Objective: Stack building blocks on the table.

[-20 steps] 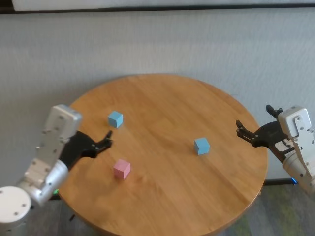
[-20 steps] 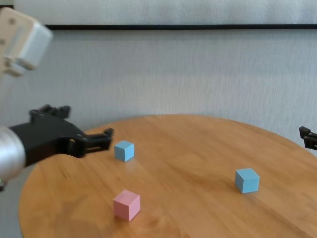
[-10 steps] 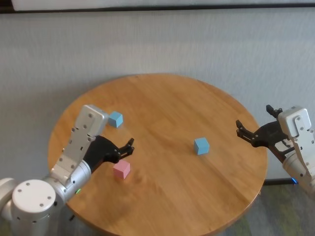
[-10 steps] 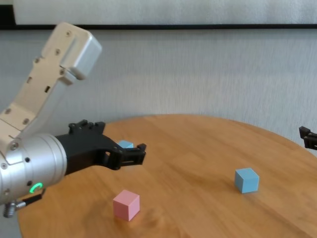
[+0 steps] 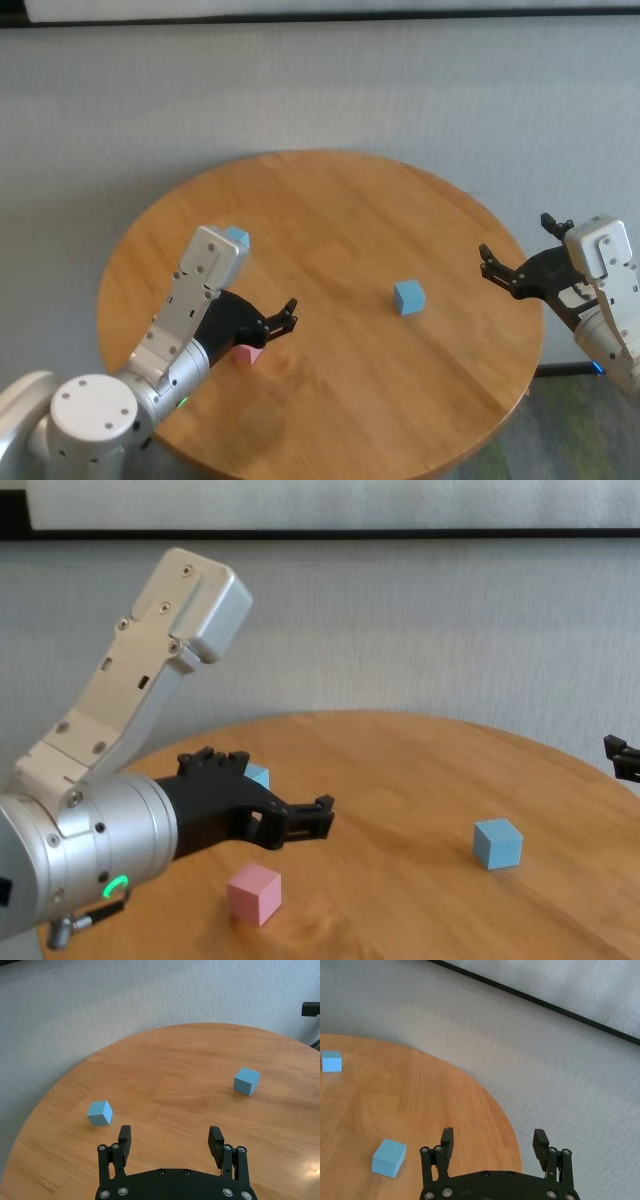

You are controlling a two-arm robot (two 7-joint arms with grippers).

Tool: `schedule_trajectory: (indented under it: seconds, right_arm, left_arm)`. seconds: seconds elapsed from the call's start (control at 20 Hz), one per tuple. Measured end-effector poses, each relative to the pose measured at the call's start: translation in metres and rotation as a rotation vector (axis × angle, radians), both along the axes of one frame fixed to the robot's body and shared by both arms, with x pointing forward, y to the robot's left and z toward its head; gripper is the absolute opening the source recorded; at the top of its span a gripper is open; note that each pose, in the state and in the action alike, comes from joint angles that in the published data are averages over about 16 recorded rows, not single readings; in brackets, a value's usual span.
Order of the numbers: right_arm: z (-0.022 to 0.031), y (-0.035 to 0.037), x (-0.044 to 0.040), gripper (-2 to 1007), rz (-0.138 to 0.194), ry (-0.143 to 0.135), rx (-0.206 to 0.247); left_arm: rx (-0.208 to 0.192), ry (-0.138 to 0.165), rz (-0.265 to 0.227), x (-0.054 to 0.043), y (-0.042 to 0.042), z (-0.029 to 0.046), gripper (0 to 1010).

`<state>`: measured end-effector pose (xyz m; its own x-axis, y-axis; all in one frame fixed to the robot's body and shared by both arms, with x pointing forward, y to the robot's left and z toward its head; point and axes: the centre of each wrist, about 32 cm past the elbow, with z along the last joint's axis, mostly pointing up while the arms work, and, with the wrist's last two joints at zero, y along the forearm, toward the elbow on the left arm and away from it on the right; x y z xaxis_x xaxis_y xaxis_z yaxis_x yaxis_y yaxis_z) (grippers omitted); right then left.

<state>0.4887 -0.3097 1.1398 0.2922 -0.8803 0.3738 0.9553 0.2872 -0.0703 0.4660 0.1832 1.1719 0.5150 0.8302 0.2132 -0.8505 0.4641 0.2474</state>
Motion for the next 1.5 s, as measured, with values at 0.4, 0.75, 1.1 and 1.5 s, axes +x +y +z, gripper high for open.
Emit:
schedule_trajectory:
  seconds: [0.4,0.75,1.1,1.5]
  right_arm:
    - [0.0,0.0,0.0,1000,0.0,0.0,0.0]
    - [0.0,0.0,0.0,1001,0.0,0.0,0.0]
    - [0.0,0.0,0.0,1001,0.0,0.0,0.0]
    - [0.0,0.0,0.0,1001,0.0,0.0,0.0]
  left_arm:
    - [-0.009,0.039,0.007,-0.0086,-0.0122,-0.002,1000]
    - [-0.01,0.082,0.025,-0.0116,-0.0165,-0.0093,1000]
    - [-0.012,0.119,0.043,-0.0119,-0.0172,-0.0197,1000]
    - [-0.016,0.142,0.069,-0.0122,-0.0177,-0.0298,1000]
